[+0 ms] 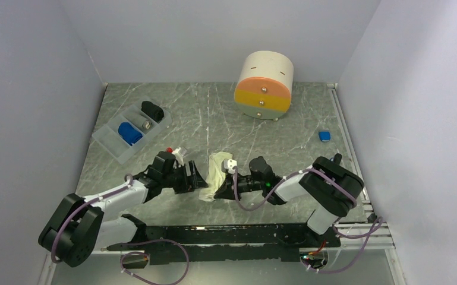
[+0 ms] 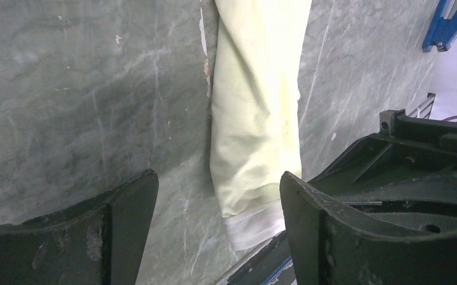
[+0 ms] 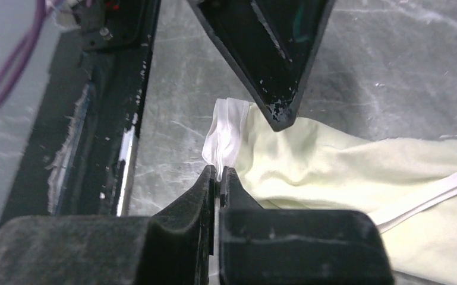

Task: Roll the underwear
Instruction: Roll the underwear to the center of the board.

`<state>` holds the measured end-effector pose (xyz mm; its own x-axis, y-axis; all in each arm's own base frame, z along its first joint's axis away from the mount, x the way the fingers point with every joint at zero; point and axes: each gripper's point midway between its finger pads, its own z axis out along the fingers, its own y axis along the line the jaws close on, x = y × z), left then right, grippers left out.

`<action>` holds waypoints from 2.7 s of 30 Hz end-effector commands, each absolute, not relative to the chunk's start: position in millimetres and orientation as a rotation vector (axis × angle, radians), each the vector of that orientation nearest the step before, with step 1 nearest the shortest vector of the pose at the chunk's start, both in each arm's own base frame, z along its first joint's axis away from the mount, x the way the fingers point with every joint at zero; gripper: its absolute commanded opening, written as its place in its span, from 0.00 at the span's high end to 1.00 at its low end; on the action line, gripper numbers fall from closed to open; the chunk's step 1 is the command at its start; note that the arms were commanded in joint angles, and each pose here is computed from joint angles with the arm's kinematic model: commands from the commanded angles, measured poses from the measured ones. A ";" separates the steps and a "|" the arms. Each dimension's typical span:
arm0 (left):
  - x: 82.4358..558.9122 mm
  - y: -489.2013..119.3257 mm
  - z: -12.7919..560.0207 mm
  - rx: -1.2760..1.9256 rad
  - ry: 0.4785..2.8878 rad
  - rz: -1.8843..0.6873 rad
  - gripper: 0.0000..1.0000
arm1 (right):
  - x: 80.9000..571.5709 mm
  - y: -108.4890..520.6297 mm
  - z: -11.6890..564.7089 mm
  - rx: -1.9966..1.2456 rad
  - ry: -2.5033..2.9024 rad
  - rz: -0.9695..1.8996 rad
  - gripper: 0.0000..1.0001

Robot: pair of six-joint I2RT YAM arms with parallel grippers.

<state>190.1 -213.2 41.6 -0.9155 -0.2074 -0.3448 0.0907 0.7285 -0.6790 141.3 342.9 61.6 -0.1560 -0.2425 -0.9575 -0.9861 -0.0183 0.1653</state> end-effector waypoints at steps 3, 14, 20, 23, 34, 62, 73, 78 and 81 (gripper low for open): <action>195.2 -207.5 48.2 -0.155 2.507 -1.006 0.19 | 142.0 345.0 72.8 -1.091 1.694 1.529 1.00; 195.8 -213.3 62.2 -0.082 2.410 -1.089 0.15 | 171.2 333.6 61.9 -0.564 1.988 1.797 1.00; 192.5 -213.9 63.0 0.051 2.386 -1.083 0.17 | 182.4 321.1 70.4 -0.299 1.941 1.919 1.00; 189.8 -214.4 65.5 0.122 2.367 -1.086 0.19 | 184.8 319.3 64.7 -0.255 1.967 1.907 1.00; 176.6 -221.4 70.4 0.349 2.300 -1.146 0.32 | 192.1 315.3 36.3 -0.117 2.118 1.821 1.00; 211.3 -238.8 21.1 0.340 2.420 -1.022 0.50 | 195.4 312.5 35.5 -0.141 2.163 1.730 0.83; 205.9 -239.5 6.3 0.383 2.477 -0.985 0.55 | 223.6 295.4 35.8 -0.431 2.233 1.244 0.49; 203.5 -240.3 3.3 0.393 2.502 -0.988 0.57 | 247.3 274.2 52.5 -0.640 2.159 0.882 0.45; 202.6 -241.0 3.6 0.393 2.511 -0.994 0.57 | 254.8 265.1 74.2 -0.792 1.970 0.685 0.44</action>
